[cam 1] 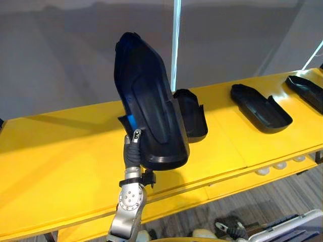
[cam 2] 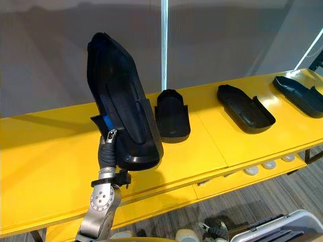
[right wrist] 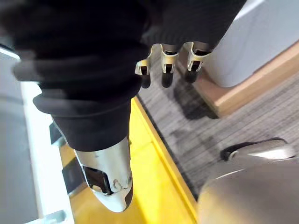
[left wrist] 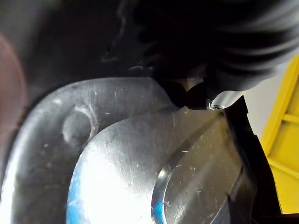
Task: Walk over and take plastic housings, then place them on the shelf
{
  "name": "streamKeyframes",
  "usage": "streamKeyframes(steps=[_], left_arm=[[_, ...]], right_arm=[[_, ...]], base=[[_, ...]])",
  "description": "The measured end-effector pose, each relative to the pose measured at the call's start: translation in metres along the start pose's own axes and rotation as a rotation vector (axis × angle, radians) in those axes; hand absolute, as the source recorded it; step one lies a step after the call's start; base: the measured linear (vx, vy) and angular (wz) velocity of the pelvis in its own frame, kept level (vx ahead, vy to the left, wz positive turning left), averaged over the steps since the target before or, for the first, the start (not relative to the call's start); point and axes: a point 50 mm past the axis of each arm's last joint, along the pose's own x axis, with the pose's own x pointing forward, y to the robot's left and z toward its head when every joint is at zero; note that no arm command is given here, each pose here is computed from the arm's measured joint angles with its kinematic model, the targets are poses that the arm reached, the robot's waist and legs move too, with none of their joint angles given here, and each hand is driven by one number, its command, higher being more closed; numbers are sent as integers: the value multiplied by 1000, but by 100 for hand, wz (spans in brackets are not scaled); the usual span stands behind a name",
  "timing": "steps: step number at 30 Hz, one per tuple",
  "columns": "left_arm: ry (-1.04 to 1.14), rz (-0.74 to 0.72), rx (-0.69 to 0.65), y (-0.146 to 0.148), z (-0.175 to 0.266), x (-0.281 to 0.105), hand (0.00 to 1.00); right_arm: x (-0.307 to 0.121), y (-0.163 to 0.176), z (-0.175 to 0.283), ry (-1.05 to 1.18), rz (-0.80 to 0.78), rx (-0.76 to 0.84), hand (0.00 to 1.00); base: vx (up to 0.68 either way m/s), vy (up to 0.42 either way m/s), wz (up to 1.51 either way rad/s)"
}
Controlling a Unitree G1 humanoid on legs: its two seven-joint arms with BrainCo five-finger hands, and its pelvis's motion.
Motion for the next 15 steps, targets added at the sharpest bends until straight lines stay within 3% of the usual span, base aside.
streamKeyframes(steps=[9, 12, 15], left_arm=[[-18, 8, -8, 0, 4, 2, 100], [-14, 12, -7, 2, 4, 2, 100], [-7, 14, -50, 0, 4, 2, 100]], right_arm=[[-2, -2, -12, 42, -21, -13, 0], [3, -7, -15, 84, -38, -35, 0], [2, -15, -21, 111, -53, -60, 0]], base=[[-53, 19, 38], [-85, 228, 53], [-51, 481, 49]])
